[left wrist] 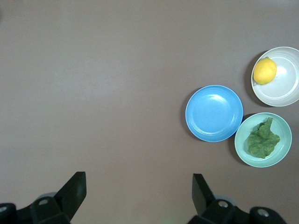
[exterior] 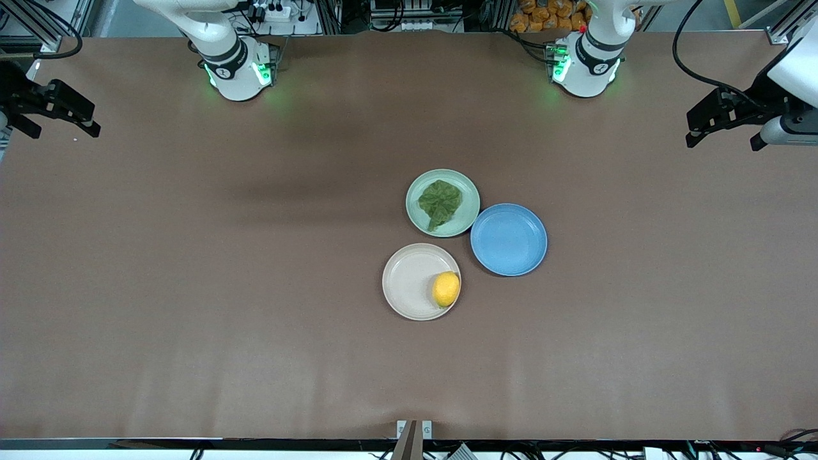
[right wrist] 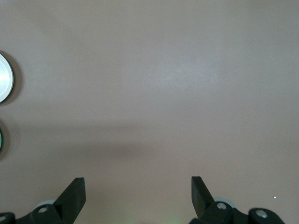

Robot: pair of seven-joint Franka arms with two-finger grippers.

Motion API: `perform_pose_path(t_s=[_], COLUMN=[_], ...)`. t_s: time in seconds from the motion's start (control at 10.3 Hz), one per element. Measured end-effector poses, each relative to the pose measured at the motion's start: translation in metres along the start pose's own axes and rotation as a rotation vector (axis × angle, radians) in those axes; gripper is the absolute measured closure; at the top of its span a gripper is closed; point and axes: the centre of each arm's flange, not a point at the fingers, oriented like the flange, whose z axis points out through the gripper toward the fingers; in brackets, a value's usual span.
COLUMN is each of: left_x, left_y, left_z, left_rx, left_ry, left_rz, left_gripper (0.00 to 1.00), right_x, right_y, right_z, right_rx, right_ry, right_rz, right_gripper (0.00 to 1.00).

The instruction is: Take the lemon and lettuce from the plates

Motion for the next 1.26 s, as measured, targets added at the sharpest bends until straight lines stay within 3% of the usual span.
perform_pose_path(t_s=[0.68, 1.26], left_x=[0.002, 0.037], left_y=[0.000, 0.015], left_z=[0.006, 0.069], left_rx=[0.000, -0.017], left_ry=[-0.014, -0.089], left_rz=[0.000, 0.017], left_gripper=[0.00, 0.00], right_x=[-0.001, -0.003], right_y=[-0.013, -0.016], right_z=[-0.007, -0.005], right_rx=[-0.001, 0.000], right_ry=[0.013, -0.007], right_rz=[-0.024, -0.022], right_gripper=[0.00, 0.00])
